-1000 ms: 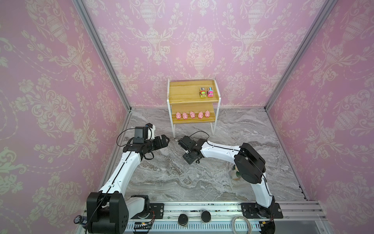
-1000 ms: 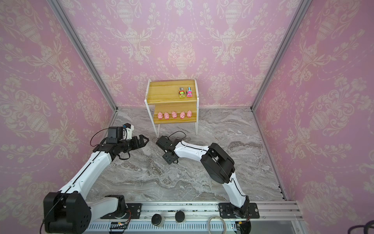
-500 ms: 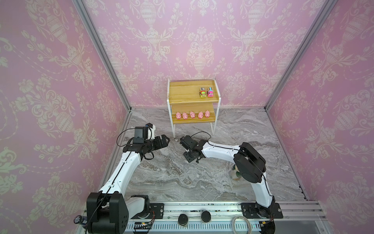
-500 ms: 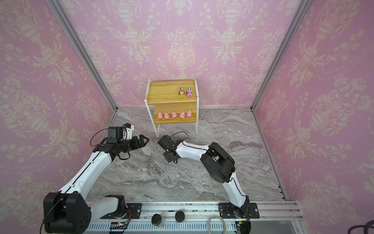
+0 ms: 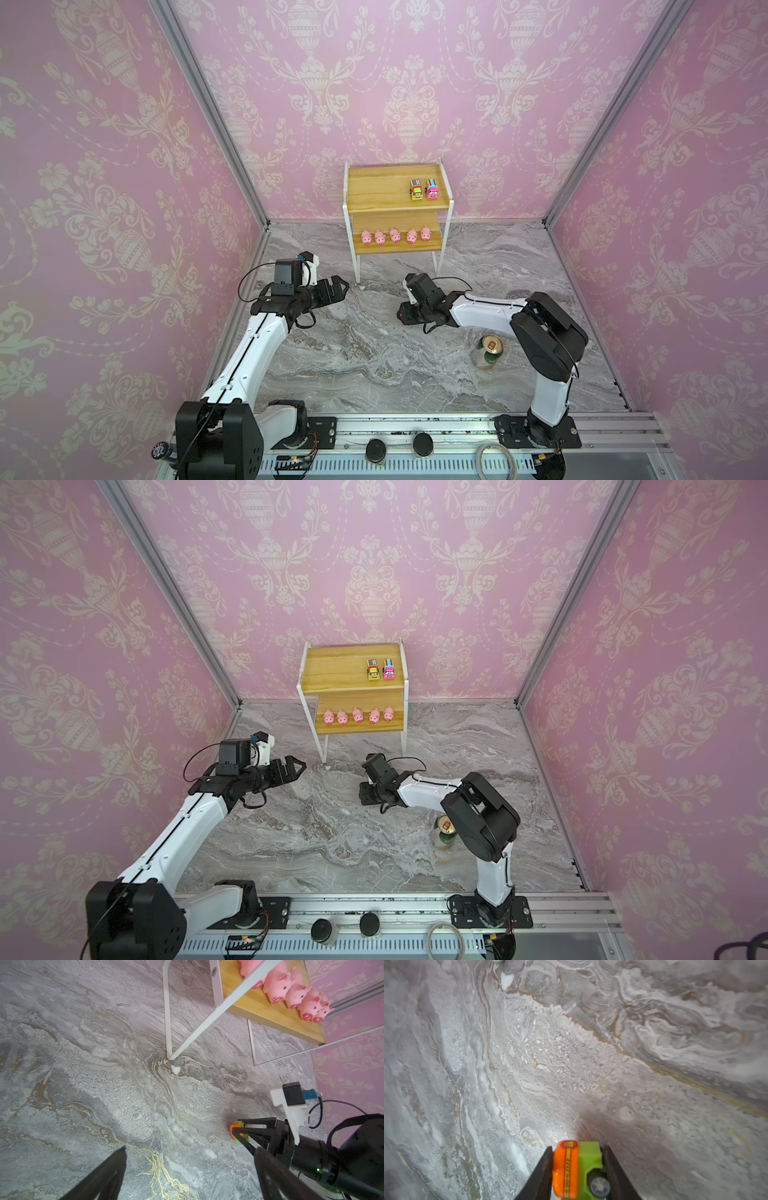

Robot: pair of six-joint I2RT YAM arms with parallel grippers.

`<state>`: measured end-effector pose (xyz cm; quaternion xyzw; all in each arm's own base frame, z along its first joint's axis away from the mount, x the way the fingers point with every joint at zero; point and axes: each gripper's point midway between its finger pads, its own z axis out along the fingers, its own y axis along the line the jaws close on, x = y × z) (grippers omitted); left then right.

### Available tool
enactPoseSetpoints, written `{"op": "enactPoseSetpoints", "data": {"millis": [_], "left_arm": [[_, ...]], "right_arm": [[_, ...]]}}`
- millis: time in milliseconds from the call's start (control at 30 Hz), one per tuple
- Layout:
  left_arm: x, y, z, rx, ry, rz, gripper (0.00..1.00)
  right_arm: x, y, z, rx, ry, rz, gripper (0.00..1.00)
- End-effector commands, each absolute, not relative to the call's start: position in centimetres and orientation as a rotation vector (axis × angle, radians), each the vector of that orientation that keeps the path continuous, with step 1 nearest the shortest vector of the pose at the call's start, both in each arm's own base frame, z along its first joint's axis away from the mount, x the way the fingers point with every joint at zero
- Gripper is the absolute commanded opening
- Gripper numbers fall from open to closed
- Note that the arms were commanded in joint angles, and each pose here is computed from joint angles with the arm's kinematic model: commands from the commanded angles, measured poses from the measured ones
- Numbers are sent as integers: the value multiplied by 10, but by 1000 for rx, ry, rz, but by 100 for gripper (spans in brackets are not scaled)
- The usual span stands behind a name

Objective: Organize plastic toys on shelves
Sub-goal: Turn over the plastic toy at the center of the table.

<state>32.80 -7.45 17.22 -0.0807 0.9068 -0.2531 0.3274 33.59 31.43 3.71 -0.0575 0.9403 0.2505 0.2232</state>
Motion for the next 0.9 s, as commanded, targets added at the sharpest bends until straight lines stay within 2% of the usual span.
{"op": "enactPoseSetpoints", "data": {"millis": [0, 133, 433, 600, 867], "left_arm": [[324, -77, 176, -203, 2359, -691, 98], [323, -78, 177, -202, 2354, -692, 98], [322, -78, 180, -196, 2345, -694, 98], [321, -78, 180, -197, 2346, -693, 98], [322, -78, 179, -195, 2347, -695, 98]], "right_arm": [[333, 300, 18, 168, 2590, 884, 37], [335, 281, 13, 325, 2531, 933, 40], [330, 241, 6, 358, 2537, 737, 58], [330, 227, 9, 307, 2550, 628, 61], [332, 224, 51, 178, 2479, 393, 65]]}}
